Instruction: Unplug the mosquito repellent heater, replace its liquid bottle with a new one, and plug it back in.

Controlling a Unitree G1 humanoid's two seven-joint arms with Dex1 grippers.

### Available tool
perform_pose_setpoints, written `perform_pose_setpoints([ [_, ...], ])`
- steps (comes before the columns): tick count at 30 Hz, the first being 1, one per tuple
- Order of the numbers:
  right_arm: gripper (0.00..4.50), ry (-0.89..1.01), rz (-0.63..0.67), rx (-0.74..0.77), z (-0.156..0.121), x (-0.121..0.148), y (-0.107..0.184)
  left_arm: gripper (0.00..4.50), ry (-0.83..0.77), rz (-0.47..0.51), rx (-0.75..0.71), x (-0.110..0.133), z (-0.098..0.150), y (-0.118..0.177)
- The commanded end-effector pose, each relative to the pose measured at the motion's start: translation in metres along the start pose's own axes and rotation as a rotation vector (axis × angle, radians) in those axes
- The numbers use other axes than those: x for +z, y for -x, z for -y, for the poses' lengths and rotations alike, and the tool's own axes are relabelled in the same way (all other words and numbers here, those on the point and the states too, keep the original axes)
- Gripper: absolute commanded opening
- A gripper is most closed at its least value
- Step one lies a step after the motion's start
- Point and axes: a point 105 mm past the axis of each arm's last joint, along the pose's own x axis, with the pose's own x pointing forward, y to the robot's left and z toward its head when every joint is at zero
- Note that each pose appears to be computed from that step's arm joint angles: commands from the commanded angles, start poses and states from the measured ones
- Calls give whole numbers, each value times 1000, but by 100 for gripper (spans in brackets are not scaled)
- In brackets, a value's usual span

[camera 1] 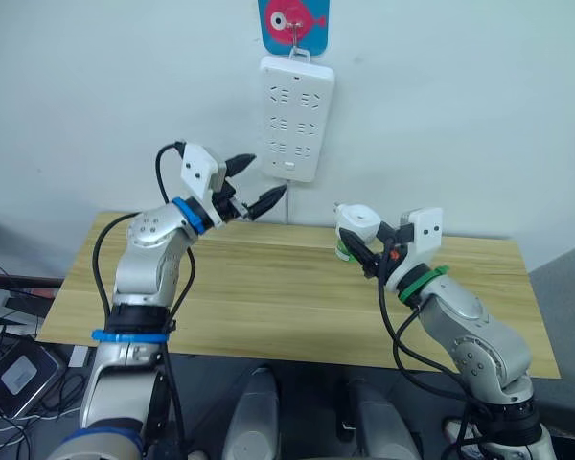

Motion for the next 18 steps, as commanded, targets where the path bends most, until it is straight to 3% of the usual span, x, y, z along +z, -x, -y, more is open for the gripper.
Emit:
perform_pose_setpoints([
  [1, 298, 3, 100, -41, 8, 24, 3, 450, -62, 56, -14, 15, -7, -9],
  [18, 298, -7, 142, -84, 8, 35, 11, 450, -33, 61, -209, 13, 10, -37],
])
